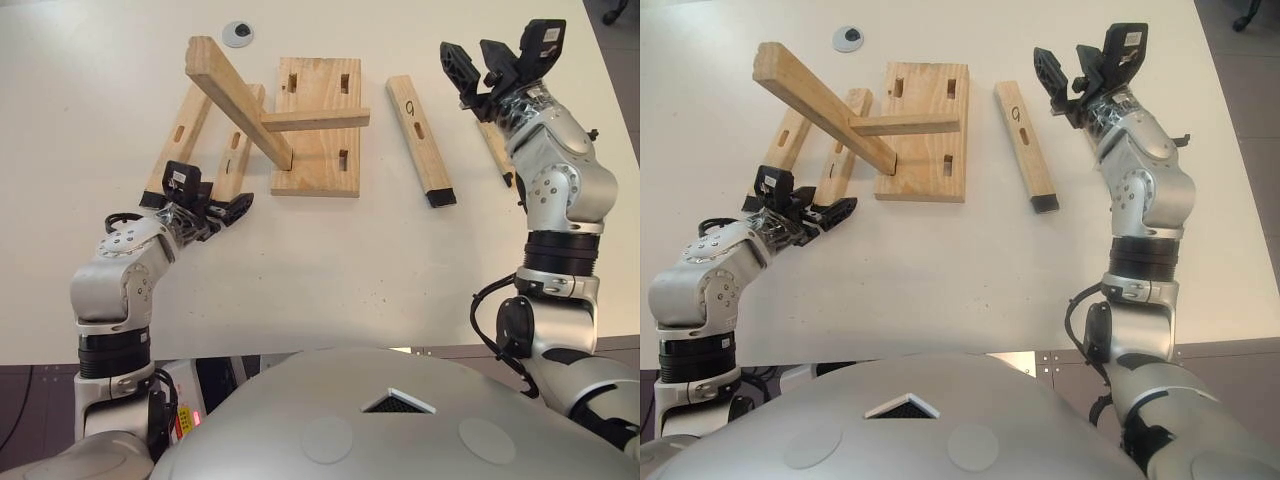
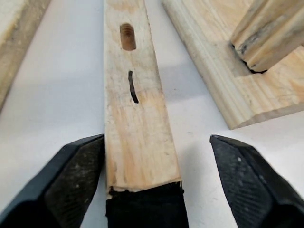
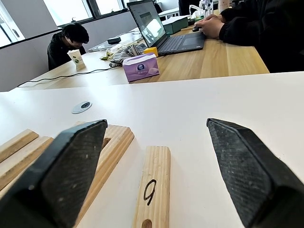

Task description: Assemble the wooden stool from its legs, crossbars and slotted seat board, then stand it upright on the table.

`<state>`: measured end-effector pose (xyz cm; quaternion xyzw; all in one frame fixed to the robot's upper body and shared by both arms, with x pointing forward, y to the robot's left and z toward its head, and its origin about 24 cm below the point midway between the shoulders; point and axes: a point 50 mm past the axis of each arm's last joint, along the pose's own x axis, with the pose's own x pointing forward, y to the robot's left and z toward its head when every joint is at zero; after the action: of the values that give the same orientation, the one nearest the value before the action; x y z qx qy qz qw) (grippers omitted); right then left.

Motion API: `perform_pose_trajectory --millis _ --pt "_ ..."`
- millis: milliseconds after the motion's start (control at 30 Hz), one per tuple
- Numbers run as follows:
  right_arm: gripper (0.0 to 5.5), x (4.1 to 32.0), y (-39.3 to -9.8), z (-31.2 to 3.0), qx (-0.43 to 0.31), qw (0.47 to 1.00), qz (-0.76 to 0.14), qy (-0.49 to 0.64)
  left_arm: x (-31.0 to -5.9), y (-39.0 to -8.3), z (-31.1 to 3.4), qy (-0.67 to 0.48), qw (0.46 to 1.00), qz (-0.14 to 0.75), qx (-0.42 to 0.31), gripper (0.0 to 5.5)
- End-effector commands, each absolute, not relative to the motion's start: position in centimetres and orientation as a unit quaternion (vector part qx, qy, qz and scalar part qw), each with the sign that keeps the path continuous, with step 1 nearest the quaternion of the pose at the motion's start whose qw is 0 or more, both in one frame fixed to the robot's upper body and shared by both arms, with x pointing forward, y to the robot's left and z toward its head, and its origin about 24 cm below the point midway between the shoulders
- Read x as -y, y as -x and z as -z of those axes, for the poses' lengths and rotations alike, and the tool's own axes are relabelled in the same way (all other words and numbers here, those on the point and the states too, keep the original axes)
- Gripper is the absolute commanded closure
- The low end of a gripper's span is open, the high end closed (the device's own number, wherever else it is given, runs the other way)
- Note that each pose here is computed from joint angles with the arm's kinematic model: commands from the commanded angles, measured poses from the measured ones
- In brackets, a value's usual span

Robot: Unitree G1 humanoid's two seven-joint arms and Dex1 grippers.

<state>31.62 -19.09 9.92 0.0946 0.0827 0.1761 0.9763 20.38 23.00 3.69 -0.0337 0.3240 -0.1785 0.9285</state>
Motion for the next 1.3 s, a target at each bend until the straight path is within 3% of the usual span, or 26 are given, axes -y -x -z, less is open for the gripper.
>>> perform_pose_trajectory --millis 33,300,433,500,567,633,733,867,1000,1300 --pt "1.63 19.3 -31.6 -10.0 -0.077 0.979 -0.164 -0.090 -23.8 -18.9 -1.8 0.034 0.907 0.152 -0.391 2.29" --pt "1.63 19.1 -32.1 -10.7 -0.072 0.977 -0.174 -0.104 -25.9 -18.9 -1.0 0.049 0.911 0.110 -0.393 3.43" --pt "1.63 18.8 -32.4 -11.4 -0.063 0.974 -0.190 -0.104 -26.3 -20.3 -2.7 0.057 0.927 0.114 -0.352 3.49" --pt "1.63 18.4 -32.7 -12.1 -0.058 0.967 -0.213 -0.124 -26.1 -22.8 -6.2 0.081 0.958 0.122 -0.246 3.49" --pt "1.44 18.1 -33.2 -13.1 -0.055 0.957 -0.239 -0.154 -25.8 -25.4 -11.5 0.113 0.979 0.142 -0.091 3.49" --pt "1.15 17.5 -33.8 -15.2 -0.050 0.931 -0.294 -0.211 -24.7 -27.0 -18.1 0.152 0.966 0.203 0.052 3.49" --pt "0.75 17.1 -34.2 -18.8 -0.038 0.869 -0.385 -0.310 -22.7 -26.8 -24.6 0.182 0.918 0.320 0.147 3.49" --pt "0.10 16.8 -33.3 -24.5 -0.008 0.749 -0.526 -0.402 -20.0 -25.2 -28.8 0.176 0.858 0.455 0.162 3.49" --pt "0.10 16.9 -32.0 -28.7 0.023 0.643 -0.627 -0.440 -17.2 -24.1 -28.7 0.184 0.818 0.530 0.128 3.49" --pt "0.10 15.9 -31.1 -30.3 0.030 0.597 -0.661 -0.453 -15.0 -23.3 -24.2 0.211 0.802 0.557 0.043 3.49"
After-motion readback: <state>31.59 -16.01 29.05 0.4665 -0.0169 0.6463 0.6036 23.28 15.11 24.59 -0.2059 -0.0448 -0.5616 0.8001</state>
